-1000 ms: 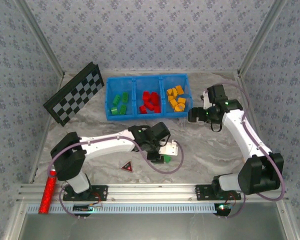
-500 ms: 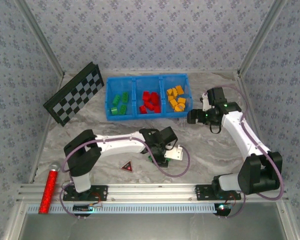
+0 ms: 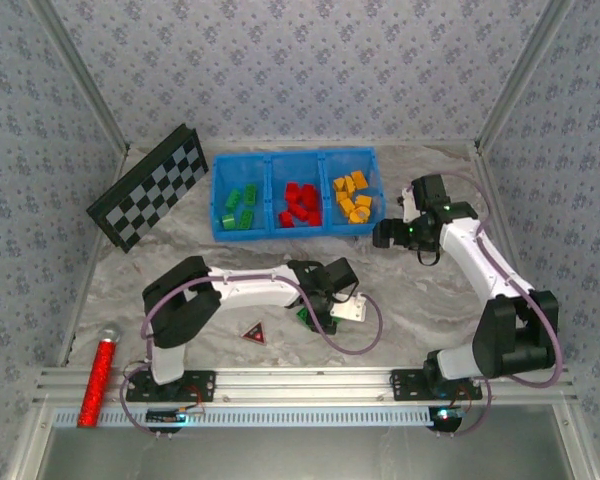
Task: Sort the legos into containers by color
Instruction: Pick up the lego from the middle-left of the table, then place the lego in the container.
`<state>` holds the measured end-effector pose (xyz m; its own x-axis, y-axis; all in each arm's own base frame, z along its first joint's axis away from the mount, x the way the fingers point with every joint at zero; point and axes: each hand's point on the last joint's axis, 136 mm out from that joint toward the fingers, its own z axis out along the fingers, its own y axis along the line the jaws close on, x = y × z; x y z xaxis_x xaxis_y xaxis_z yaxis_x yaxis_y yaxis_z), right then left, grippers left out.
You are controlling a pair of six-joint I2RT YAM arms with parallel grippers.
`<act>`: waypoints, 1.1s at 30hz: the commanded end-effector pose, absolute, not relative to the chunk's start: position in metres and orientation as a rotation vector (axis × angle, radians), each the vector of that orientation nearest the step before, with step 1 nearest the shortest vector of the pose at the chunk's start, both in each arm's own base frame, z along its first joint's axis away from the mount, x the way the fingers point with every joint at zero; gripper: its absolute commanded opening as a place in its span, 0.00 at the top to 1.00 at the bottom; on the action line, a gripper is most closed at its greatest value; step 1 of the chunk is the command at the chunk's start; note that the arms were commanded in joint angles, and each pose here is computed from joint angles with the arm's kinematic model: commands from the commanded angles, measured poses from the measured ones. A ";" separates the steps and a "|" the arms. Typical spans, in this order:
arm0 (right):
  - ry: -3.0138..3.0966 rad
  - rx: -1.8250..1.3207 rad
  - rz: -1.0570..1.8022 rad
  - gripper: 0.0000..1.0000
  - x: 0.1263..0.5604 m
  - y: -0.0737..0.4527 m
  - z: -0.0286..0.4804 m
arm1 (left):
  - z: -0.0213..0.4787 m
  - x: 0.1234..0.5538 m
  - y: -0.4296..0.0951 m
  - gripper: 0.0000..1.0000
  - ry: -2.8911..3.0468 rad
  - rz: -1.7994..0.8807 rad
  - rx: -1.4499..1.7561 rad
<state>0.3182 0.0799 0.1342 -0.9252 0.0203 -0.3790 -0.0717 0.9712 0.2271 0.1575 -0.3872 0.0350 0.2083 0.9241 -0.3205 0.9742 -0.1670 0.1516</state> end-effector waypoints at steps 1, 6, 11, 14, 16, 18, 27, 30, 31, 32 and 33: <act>2.741 -0.042 0.354 0.07 0.318 0.081 0.132 | 0.034 0.157 -0.394 0.38 1.764 -0.223 2.187; 2.744 -0.041 0.350 0.07 0.318 0.081 0.131 | 0.031 0.158 -0.393 0.52 1.816 -0.213 2.178; 2.738 -0.040 0.349 0.07 0.320 0.080 0.133 | 0.027 0.159 -0.388 0.64 1.874 -0.182 2.165; 2.737 -0.040 0.343 0.08 0.320 0.080 0.135 | 0.034 0.164 -0.387 0.73 1.886 -0.171 2.128; 2.735 -0.039 0.337 0.08 0.320 0.079 0.136 | 0.047 0.172 -0.388 0.75 1.906 -0.186 2.070; 2.734 -0.038 0.331 0.08 0.320 0.078 0.136 | 0.069 0.190 -0.387 0.75 1.943 -0.199 1.972; 2.737 -0.039 0.324 0.08 0.319 0.078 0.135 | 0.201 0.315 -0.327 0.76 2.051 -0.166 1.288; 2.737 -0.041 0.329 0.08 0.319 0.079 0.134 | 0.224 0.361 -0.279 0.77 2.101 -0.076 1.008; 2.742 -0.044 0.331 0.08 0.319 0.080 0.133 | 0.230 0.374 -0.265 0.77 2.118 -0.060 0.925; 2.747 -0.045 0.334 0.08 0.319 0.081 0.132 | 0.234 0.387 -0.248 0.77 2.139 -0.047 0.836; 2.754 -0.050 0.331 0.08 0.319 0.082 0.131 | 0.237 0.400 -0.231 0.78 2.162 -0.029 0.741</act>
